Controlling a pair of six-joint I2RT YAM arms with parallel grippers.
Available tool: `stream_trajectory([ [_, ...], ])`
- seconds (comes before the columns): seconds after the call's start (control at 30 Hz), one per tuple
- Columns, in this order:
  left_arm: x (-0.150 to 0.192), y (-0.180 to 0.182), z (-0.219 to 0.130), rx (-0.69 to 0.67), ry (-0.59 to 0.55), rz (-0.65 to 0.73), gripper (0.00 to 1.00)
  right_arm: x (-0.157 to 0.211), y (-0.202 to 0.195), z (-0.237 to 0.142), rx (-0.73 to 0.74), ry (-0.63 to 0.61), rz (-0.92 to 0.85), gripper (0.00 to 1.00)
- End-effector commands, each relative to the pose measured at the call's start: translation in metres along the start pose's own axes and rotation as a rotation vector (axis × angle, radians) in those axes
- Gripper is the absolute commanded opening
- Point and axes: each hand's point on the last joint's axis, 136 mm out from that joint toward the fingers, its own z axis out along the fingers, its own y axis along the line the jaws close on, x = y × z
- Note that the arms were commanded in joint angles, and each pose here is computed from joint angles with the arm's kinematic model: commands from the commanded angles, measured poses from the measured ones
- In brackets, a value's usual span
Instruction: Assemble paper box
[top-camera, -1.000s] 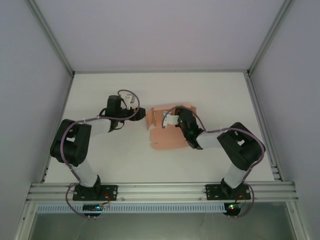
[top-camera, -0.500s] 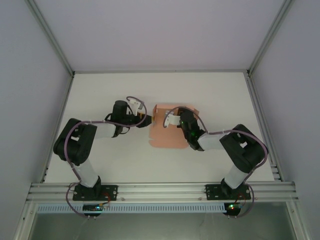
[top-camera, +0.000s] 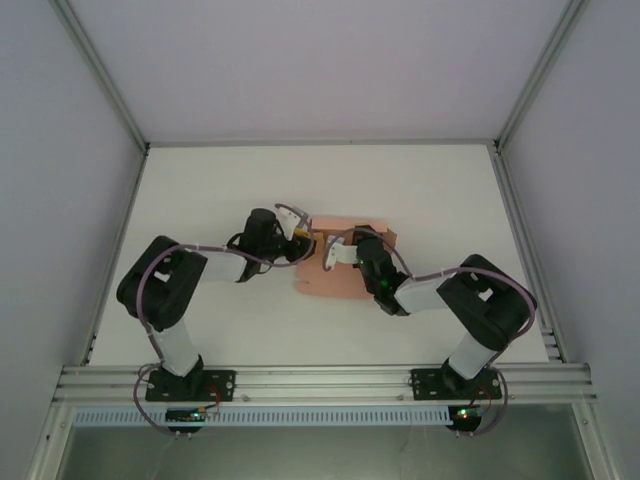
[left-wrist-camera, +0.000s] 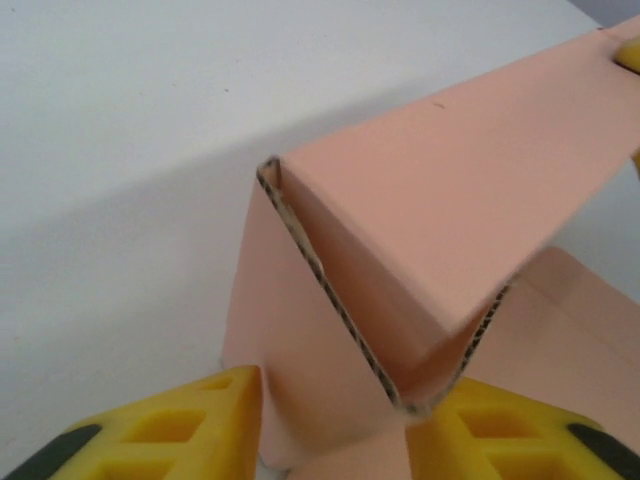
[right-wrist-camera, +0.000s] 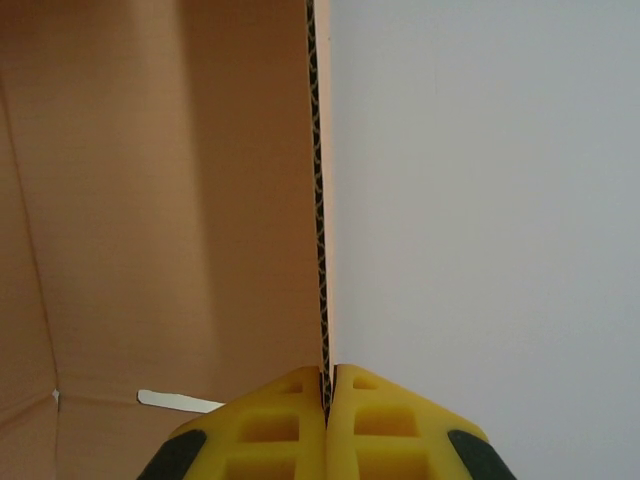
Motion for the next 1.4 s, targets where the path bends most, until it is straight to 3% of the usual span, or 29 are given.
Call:
stream_trajectory([
  [0.0, -0.009, 0.011, 0.003, -0.082, -0.062, 0.042, 0.36, 0.000, 0.025, -0.005, -0.049, 0.000, -0.052, 0.00],
  [0.37, -0.017, 0.018, 0.018, -0.201, -0.114, 0.067, 0.25, -0.003, 0.043, -0.003, -0.108, 0.006, -0.069, 0.00],
  [0.57, -0.020, 0.026, 0.032, -0.261, -0.142, 0.042, 0.00, -0.005, 0.047, -0.006, -0.154, -0.006, -0.029, 0.00],
  [0.63, -0.021, 0.023, 0.033, -0.267, -0.149, 0.065, 0.00, -0.005, 0.044, -0.008, -0.173, -0.001, 0.015, 0.00],
  [0.7, -0.021, 0.021, 0.031, -0.267, -0.154, 0.084, 0.00, -0.005, 0.036, -0.011, -0.197, 0.008, 0.087, 0.14],
  [0.77, -0.021, 0.019, 0.028, -0.261, -0.152, 0.104, 0.00, -0.009, 0.022, -0.021, -0.252, 0.002, 0.199, 0.43],
  [0.83, -0.019, 0.015, 0.025, -0.245, -0.151, 0.131, 0.00, -0.017, 0.009, -0.039, -0.374, -0.036, 0.378, 0.58],
  [0.87, -0.019, 0.014, 0.024, -0.240, -0.150, 0.140, 0.00, -0.020, -0.001, -0.049, -0.431, -0.064, 0.479, 0.77],
  [0.97, -0.016, 0.008, 0.021, -0.214, -0.143, 0.164, 0.00, -0.024, -0.035, -0.077, -0.582, -0.187, 0.788, 0.96],
  [1.03, -0.013, 0.003, 0.019, -0.187, -0.141, 0.182, 0.00, -0.020, -0.056, -0.085, -0.611, -0.248, 0.942, 0.99],
  [1.13, -0.010, -0.005, 0.017, -0.149, -0.144, 0.204, 0.00, -0.006, -0.087, -0.068, -0.561, -0.234, 1.156, 0.99],
  [1.2, -0.008, -0.009, 0.017, -0.126, -0.139, 0.215, 0.00, -0.007, -0.096, -0.053, -0.616, -0.204, 1.245, 0.99],
  [1.37, -0.004, -0.013, 0.018, -0.112, -0.115, 0.231, 0.00, -0.022, -0.084, -0.007, -0.768, -0.091, 1.236, 0.97],
])
